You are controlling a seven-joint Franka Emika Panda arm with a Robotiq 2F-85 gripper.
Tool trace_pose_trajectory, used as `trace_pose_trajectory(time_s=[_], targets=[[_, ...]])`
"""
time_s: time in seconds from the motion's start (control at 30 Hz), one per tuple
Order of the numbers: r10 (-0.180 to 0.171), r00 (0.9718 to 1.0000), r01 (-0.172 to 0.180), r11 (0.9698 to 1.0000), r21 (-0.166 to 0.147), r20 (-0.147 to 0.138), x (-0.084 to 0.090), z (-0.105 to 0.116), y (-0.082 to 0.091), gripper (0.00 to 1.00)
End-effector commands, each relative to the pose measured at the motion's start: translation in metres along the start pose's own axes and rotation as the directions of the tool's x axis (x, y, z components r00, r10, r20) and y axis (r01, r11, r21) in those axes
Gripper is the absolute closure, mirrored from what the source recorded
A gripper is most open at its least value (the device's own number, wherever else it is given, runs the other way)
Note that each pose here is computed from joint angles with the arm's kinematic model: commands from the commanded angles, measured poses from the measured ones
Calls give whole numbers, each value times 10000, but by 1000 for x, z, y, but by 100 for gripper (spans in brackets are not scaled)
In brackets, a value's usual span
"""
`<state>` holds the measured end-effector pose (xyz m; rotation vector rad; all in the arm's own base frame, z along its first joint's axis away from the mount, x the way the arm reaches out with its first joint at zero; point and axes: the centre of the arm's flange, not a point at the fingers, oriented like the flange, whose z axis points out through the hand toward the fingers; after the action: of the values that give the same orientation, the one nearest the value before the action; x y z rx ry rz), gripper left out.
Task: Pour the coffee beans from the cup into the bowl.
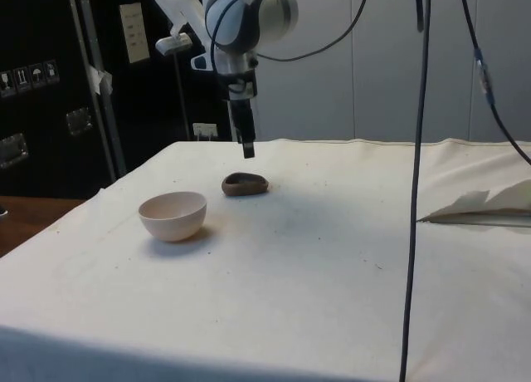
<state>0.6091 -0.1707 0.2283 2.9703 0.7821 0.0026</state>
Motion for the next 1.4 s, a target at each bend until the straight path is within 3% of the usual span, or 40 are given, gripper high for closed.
trace_pose_trajectory(time_s=[0.0, 0.2, 0.43, 0.47, 0.5, 0.67, 0.7, 0.77, 0.8, 0.83, 1.03, 1.07, 1.1, 1.33, 1.37], targets=[[-136, 9998, 136, 9999, 3, -110, 1, 1, 0, 0], [-611, 9981, 611, 9981, 23, -22, 0, 2, -1, 0], [-1186, 9929, 1186, 9929, 7, -36, 1, 0, -1, 0], [-1064, 9943, 1064, 9943, 20, 5, 0, 1, 0, 0], [-1339, 9910, 1339, 9910, -8, -50, 1, 0, 0, 0], [-1732, 9849, 1732, 9849, -7, -38, 1, 0, 0, 0], [-1915, 9815, 1915, 9815, 1, -32, 1, -1, -1, 0], [-2062, 9785, 2062, 9785, 9, -28, 2, -1, -1, 0], [-1963, 9805, 1963, 9805, -1, -17, 0, -1, 0, 0], [-2120, 9773, 2120, 9773, 10, -30, 2, -2, -1, 0], [-2593, 9658, 2593, 9658, 29, -30, 7, -1, -6, 0], [-2530, 9675, 2530, 9674, 38, -28, 5, -1, -5, 0], [-2640, 9645, 2640, 9645, 23, -40, 8, -1, -7, 0], [-3038, 9527, 3038, 9527, 45, -65, 17, -1, -15, 0], [-2986, 9544, 2986, 9544, 59, -88, 15, -1, -15, 0]])
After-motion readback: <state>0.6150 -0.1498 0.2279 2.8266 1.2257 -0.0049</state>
